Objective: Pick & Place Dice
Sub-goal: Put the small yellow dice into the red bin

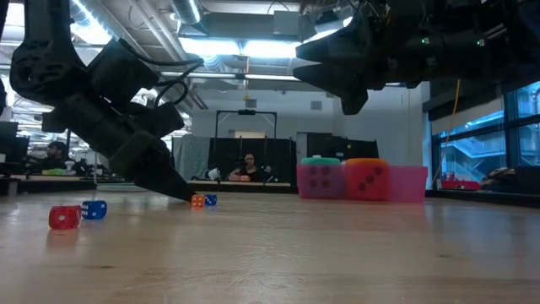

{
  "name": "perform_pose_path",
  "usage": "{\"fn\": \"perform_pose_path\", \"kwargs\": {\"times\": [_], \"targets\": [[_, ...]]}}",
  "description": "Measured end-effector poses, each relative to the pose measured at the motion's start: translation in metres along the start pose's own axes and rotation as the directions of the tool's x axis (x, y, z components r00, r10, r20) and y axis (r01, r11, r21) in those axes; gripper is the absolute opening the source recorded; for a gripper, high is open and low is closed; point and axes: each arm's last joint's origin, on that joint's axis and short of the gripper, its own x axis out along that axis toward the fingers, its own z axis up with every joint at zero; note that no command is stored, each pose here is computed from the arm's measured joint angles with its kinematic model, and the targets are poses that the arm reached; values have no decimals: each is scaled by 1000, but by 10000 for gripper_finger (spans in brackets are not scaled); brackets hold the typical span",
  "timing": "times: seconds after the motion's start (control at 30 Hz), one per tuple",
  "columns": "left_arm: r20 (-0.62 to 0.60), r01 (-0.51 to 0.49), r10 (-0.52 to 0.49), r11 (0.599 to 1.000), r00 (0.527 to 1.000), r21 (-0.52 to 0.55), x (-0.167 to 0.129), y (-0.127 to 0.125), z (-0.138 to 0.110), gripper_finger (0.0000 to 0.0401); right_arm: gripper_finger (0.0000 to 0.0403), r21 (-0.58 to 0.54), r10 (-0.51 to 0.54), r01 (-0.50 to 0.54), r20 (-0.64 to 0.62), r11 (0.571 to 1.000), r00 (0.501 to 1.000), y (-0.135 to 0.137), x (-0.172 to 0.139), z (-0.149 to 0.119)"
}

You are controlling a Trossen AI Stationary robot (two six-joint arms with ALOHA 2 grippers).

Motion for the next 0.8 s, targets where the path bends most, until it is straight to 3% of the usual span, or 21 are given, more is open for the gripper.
{"fn": "perform_pose_path", "kwargs": {"times": [0.43,0.8], "targets": [[-6,-1,1,1000,1000,-3,0,0,-1,46,185,0,0,0,0,1000,1000,0,0,0],[18,7,-7,1000,1000,-8,0,1,1,38,185,0,0,0,0,1000,1000,0,0,0]]}}
